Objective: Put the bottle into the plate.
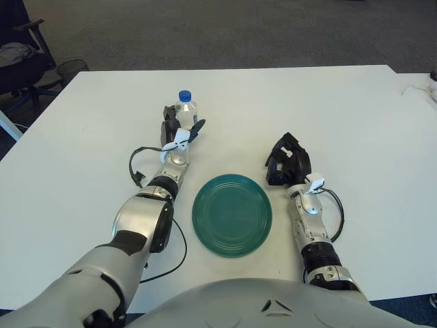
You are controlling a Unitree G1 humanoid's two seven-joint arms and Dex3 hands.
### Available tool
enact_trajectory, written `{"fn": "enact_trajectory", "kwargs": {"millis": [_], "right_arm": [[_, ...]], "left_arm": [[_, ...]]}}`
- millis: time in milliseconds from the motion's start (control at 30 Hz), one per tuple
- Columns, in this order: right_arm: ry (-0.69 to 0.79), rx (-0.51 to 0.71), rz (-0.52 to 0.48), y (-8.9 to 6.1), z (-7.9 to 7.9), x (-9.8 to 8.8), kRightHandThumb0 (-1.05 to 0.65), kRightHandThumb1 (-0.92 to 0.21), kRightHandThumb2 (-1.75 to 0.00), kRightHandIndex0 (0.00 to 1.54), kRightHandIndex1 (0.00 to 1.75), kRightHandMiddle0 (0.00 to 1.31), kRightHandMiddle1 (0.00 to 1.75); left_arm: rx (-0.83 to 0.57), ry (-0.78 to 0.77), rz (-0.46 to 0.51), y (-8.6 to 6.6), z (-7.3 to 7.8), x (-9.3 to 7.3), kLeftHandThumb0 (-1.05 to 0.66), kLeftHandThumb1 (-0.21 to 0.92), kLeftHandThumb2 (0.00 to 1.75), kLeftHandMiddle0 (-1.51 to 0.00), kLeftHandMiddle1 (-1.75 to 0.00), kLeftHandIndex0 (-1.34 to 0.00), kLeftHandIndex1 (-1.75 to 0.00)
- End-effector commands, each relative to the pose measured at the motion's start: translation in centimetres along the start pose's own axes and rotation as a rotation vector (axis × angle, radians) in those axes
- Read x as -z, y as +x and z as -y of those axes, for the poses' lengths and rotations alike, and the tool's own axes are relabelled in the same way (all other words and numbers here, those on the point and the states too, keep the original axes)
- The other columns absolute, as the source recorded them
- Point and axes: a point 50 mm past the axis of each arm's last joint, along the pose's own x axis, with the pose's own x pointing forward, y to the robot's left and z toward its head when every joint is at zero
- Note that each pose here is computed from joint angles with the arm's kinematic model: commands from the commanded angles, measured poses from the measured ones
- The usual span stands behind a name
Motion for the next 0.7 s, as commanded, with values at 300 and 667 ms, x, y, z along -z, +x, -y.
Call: {"fn": "enact_trajectory", "kwargs": {"millis": [300, 667], "right_arm": [[0.016, 0.032, -0.098, -1.19, 0.3, 1.78, 0.0, -0.05, -1.6, 0.84, 1.67, 0.59, 1.75], [0.02, 0.031, -0.091, -1.21, 0.25, 1.82, 0.0, -0.06, -1.59, 0.83, 1.67, 0.58, 1.75]], "left_arm": [[0.059, 0.04, 0.021, 0.04, -0.03, 0.13, -0.68, 0.87, 0.04, -0.3, -1.59, -0.03, -1.66], [0.063, 0.064, 0.021, -0.03, -0.08, 0.33, -0.64, 0.85, 0.04, -0.34, -1.71, -0.05, -1.68]]}}
